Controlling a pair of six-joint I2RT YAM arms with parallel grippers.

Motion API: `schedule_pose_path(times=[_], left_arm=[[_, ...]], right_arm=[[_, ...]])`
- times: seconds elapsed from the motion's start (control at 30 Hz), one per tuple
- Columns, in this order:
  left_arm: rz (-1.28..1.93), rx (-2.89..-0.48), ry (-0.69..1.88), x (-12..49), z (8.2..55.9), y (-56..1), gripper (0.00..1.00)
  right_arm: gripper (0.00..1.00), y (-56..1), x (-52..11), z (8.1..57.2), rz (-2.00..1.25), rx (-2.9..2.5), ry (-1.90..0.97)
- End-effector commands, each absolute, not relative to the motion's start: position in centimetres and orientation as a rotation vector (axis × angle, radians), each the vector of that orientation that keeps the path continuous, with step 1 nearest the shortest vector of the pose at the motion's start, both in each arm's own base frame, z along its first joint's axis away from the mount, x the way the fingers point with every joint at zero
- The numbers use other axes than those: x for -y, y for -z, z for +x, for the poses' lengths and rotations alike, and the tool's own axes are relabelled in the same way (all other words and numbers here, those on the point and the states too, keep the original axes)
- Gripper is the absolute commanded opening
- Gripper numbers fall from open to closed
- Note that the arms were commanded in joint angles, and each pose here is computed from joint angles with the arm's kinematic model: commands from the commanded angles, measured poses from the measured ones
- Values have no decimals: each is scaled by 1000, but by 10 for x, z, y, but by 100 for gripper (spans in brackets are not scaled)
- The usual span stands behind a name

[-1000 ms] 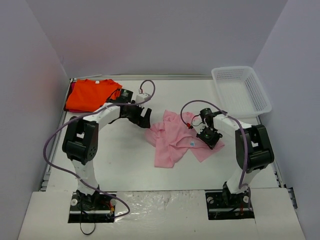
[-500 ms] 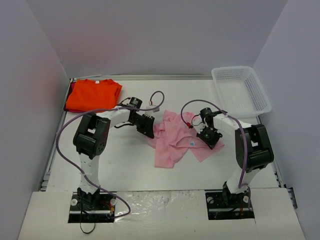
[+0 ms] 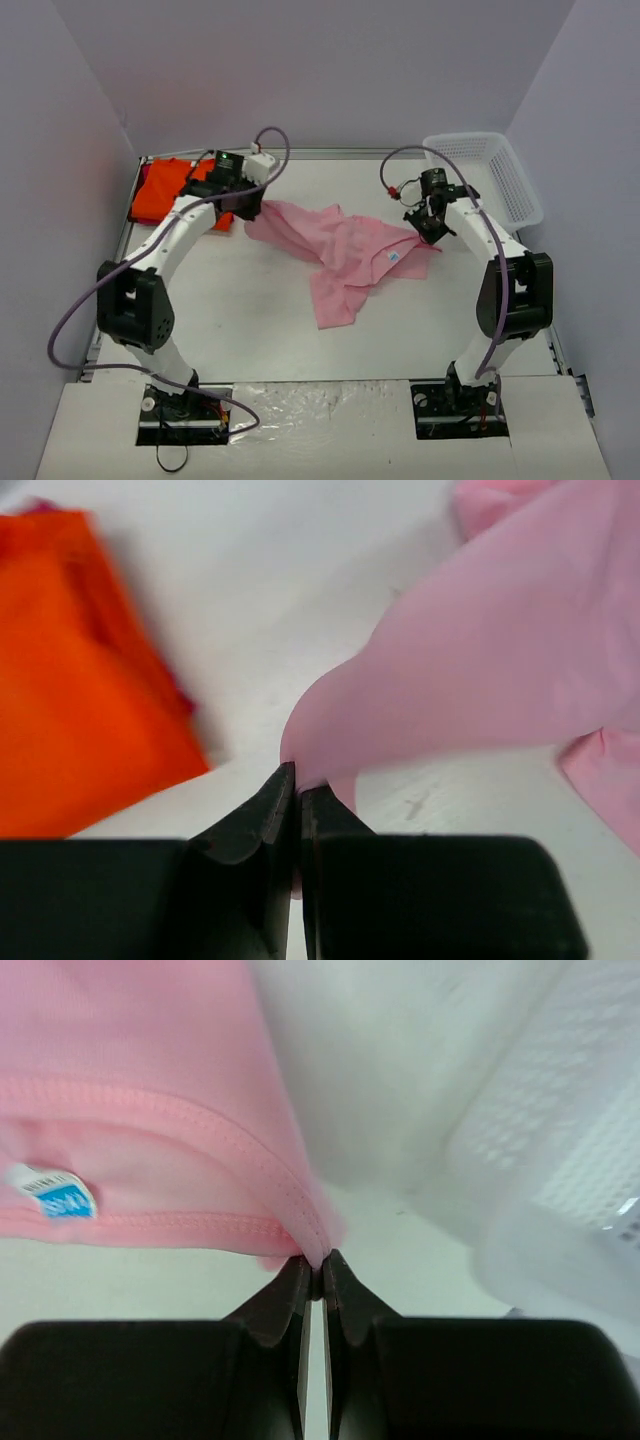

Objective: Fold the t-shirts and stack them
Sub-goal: Flatten out the tshirt

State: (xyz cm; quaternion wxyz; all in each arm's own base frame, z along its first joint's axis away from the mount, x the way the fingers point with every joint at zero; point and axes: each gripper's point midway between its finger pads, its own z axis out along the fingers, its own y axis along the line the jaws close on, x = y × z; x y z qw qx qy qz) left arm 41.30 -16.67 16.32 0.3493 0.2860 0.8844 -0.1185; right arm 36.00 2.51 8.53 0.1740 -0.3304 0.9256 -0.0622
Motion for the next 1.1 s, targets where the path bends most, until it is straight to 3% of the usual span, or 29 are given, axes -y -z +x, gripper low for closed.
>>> schedule_pose_path(times=[0.0,0.23,0.37,0.6,0.7,0.73,0.83,0.93,1.07], left_arm=[[669,-2129,-1,108,410,-256,2],[733,-2015,-98,83,342,-288,2],[996,-1958,37,95,282,-279,2],[1448,-1916,579,137,156,-255,5],[1573,-1914,713,143,120,-252,47],[1606,-1913,735,145,115,-250,67],[1657,-1930,736,143,108,-245,92],[1639,-1927,713,144,114,-245,97],[1445,-1968,493,148,176,-229,97]], right_arm=[[0,-152,-23,381,-832,-2498,210],[0,-178,-27,379,-805,-2434,157],[0,-158,-25,369,-834,-2482,137],[0,-130,-24,366,-863,-2556,120],[0,-125,-25,369,-862,-2570,119],[0,-123,-25,370,-862,-2576,117],[0,-121,-25,373,-851,-2586,115],[0,-119,-25,374,-846,-2593,117],[0,-112,-26,373,-847,-2613,107]])
